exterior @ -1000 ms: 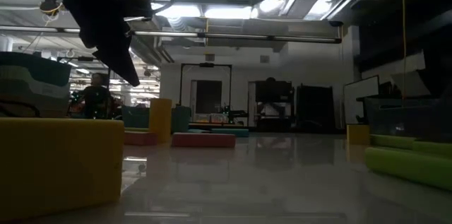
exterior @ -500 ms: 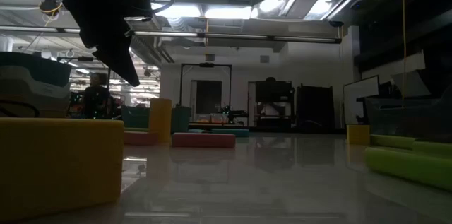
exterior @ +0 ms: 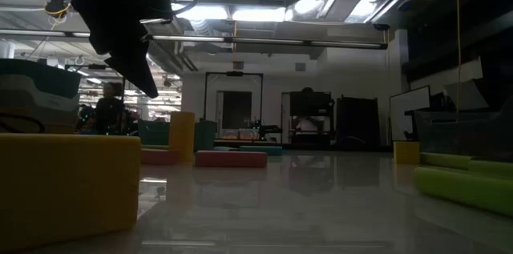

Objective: Sort blocks
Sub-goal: Put the blue block into the blue bin, then put the green block into the white bin

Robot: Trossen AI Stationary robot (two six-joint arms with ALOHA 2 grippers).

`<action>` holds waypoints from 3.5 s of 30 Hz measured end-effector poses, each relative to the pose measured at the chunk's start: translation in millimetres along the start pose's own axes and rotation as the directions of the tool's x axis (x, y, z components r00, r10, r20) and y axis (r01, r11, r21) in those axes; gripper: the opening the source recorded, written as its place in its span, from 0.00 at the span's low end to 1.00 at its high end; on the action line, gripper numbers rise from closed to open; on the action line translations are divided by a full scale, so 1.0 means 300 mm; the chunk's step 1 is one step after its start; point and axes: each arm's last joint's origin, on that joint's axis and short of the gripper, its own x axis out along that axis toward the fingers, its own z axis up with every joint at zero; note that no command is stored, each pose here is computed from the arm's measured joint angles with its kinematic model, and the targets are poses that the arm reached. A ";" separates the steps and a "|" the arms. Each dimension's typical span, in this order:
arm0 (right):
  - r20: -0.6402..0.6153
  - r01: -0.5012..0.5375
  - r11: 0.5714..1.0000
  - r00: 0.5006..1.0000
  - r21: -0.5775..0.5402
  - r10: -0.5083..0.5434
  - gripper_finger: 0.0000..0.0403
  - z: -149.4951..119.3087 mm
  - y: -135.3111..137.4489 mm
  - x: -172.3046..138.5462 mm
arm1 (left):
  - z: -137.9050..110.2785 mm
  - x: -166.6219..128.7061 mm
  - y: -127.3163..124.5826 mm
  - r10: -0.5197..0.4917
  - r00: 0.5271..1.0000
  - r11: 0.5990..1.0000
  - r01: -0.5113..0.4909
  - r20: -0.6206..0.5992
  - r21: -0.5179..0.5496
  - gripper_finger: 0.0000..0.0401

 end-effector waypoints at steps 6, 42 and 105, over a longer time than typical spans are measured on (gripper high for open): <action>0.040 0.010 0.999 0.999 0.038 -0.012 0.30 -0.004 0.022 0.003 | 0.002 0.000 0.000 -0.001 1.000 0.999 0.001 0.003 0.040 0.46; 0.055 0.124 0.921 0.986 0.368 -0.155 0.30 -0.028 0.021 0.023 | 0.002 0.000 -0.001 -0.002 1.000 0.999 0.002 0.003 0.033 0.46; 0.006 0.193 0.934 0.979 0.300 -0.204 0.56 -0.043 -0.016 -0.045 | 0.006 0.270 0.089 -0.124 0.933 0.978 0.172 -0.338 0.117 0.46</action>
